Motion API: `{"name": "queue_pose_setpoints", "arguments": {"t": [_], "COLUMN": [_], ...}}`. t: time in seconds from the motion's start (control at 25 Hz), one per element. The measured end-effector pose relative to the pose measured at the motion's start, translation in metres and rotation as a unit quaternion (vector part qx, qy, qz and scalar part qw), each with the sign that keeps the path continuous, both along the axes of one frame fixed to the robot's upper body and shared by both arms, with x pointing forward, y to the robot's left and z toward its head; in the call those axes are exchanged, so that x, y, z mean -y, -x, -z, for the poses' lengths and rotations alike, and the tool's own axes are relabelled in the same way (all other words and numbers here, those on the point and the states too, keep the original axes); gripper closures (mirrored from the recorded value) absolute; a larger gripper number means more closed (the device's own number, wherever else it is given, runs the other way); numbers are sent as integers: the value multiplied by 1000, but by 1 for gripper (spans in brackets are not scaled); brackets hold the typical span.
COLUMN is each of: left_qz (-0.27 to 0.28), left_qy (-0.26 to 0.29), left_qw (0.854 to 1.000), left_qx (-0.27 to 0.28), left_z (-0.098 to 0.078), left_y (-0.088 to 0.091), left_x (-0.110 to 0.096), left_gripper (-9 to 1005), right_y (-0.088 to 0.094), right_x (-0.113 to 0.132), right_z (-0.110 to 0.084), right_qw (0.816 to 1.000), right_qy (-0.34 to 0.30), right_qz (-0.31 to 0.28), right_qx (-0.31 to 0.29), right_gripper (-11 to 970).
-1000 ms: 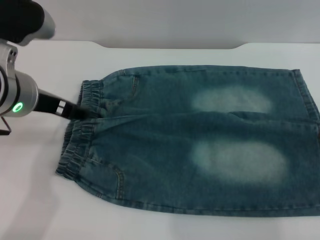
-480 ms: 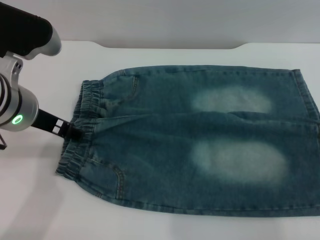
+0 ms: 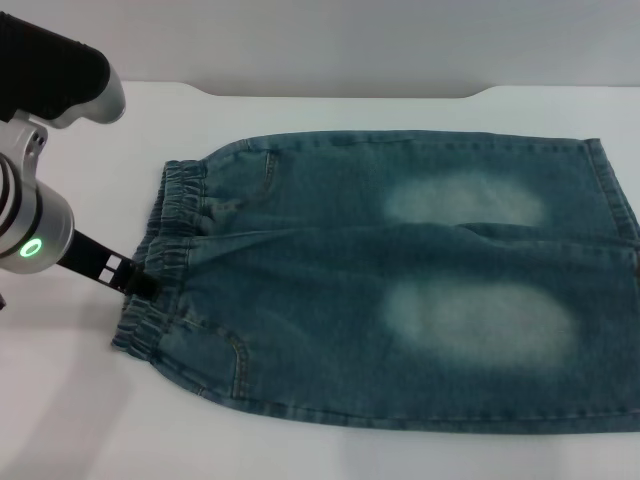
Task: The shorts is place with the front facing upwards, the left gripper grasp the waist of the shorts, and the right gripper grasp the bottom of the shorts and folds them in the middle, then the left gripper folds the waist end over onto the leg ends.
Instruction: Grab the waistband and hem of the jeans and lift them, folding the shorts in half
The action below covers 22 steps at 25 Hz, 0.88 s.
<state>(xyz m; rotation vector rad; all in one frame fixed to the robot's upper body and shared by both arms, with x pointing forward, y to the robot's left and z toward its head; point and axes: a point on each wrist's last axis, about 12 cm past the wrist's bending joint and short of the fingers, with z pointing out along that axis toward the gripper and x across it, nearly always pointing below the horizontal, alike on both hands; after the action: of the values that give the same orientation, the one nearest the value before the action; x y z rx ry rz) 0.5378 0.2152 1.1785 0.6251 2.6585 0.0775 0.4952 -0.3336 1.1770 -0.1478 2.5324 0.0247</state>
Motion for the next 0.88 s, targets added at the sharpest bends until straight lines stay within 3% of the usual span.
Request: {"name": "queue_pose_setpoints", "arguments": {"t": [0.24, 0.64, 0.88], "left_qz": [1, 1, 0], "left_qy": [-7, -20, -21], "left_qw": [1000, 998, 998], "left_qx": [-15, -53, -58], "left_z": [0, 19, 21], "left_y": [2, -3, -3], "left_x": [1, 6, 9], "left_gripper": [280, 287, 292], "right_y": [0, -1, -1], "right_x": [2, 1, 2], "right_z": [0, 1, 1], "right_qw": [1000, 1000, 1000], "right_qy": [2, 5, 5], "right_qz": [4, 1, 1], "right_qx": [2, 6, 6], "right_gripper": [269, 268, 268]}}
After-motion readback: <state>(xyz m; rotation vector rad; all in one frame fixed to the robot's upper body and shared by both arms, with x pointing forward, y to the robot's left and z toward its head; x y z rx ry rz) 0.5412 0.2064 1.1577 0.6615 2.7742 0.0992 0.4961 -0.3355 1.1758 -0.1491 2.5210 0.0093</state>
